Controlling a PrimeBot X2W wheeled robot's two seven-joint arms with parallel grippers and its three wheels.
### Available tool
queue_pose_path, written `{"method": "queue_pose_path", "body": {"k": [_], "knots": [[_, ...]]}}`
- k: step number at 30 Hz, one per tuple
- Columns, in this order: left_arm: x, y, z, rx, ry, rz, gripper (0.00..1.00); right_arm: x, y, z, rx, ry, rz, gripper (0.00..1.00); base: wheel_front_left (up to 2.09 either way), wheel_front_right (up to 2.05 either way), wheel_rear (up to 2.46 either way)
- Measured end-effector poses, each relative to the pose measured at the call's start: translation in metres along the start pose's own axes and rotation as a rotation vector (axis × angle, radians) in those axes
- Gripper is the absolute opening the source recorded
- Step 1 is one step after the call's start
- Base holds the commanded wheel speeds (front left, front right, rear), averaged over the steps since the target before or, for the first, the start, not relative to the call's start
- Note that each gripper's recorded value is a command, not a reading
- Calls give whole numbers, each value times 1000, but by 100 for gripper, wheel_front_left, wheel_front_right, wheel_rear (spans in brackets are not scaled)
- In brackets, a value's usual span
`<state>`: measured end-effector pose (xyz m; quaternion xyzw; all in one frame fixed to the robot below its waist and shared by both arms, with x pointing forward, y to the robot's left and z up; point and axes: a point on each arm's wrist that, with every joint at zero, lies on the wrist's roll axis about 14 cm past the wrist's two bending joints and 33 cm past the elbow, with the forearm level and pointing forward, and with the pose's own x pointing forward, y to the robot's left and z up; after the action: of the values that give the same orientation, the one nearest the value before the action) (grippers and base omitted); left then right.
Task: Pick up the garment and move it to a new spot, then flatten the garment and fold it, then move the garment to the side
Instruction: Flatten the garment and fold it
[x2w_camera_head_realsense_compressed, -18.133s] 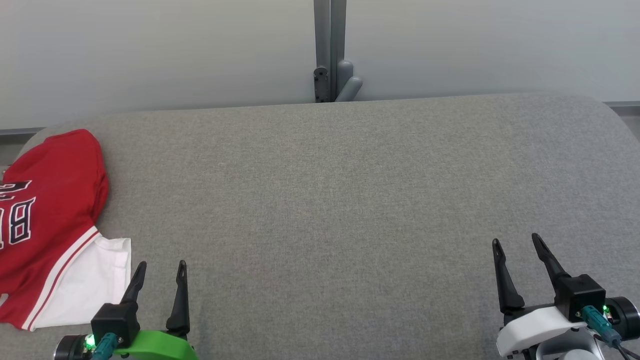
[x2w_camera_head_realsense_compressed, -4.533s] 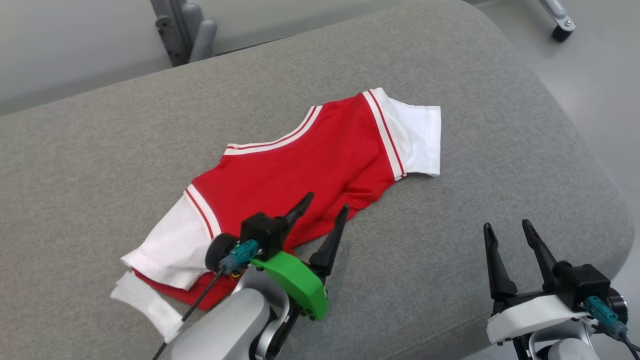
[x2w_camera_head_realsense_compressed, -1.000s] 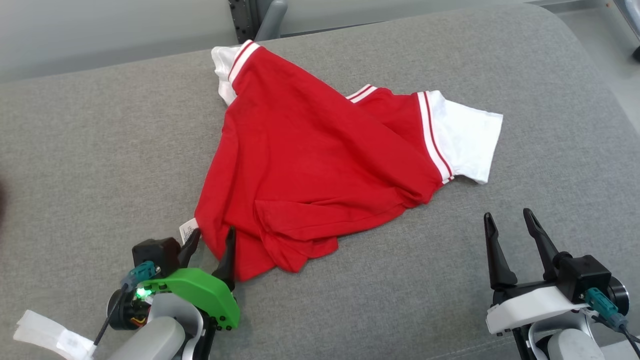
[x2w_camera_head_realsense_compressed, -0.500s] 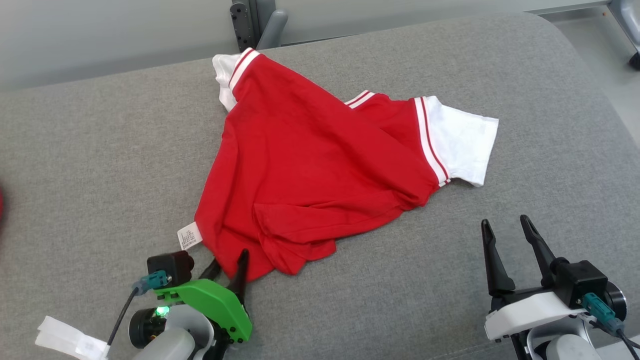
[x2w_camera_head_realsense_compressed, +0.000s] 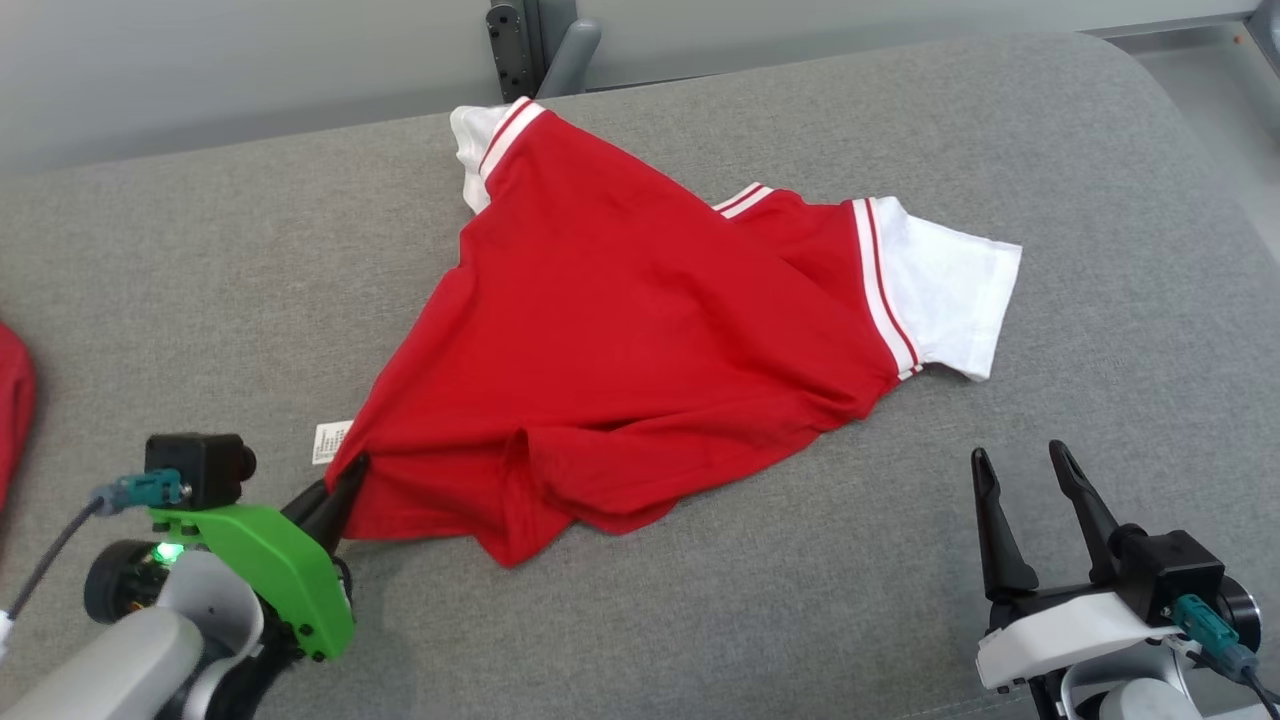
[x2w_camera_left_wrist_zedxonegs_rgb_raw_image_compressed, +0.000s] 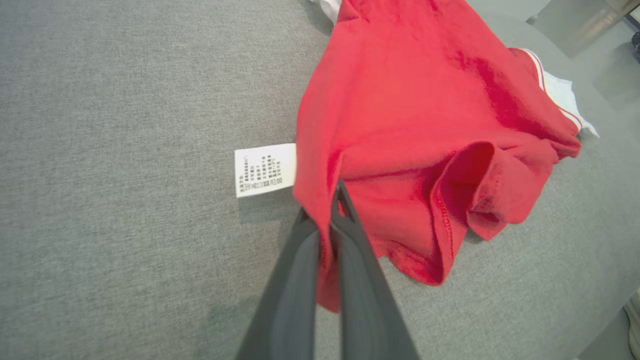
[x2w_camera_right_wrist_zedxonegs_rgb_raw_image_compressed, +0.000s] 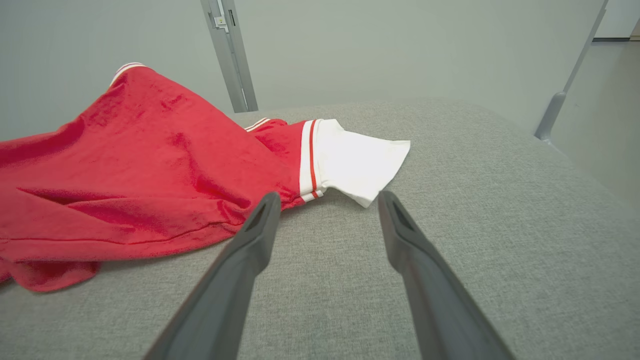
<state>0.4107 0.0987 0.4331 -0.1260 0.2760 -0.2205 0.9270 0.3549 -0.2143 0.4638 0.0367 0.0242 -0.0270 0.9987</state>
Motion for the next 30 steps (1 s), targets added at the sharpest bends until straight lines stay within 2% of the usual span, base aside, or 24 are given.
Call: {"method": "queue_pose_path", "body": {"k": [5, 9, 14, 19, 24, 25, 26, 30], "knots": [[-21, 16, 29, 117, 76, -26, 0, 4, 8, 0, -2, -2, 27, 100, 0, 0, 0], [-28, 34, 54, 121, 90, -9, 0, 10, 13, 3, -5, -11, 44, 100, 0, 0, 0], [-22, 59, 52, 111, 144, 44, 0, 14, 17, 0, -3, -5, 54, 100, 0, 0, 0], [-5, 82, 73, 148, 8, 119, 0, 17, 18, -1, 2, -1, 57, 100, 0, 0, 0], [7, 86, 71, 113, -44, 122, 0, 15, 14, -2, 0, 3, 43, 100, 0, 0, 0], [7, 93, 71, 104, -58, 145, 27, 15, 12, -1, -1, 1, 39, 100, 0, 0, 0], [6, 96, 73, 107, -80, 160, 100, 14, 12, -1, -1, 1, 38, 100, 0, 0, 0], [-1, 108, 92, 111, -204, 239, 100, 12, 11, 0, -1, -3, 36, 100, 0, 0, 0]]}}
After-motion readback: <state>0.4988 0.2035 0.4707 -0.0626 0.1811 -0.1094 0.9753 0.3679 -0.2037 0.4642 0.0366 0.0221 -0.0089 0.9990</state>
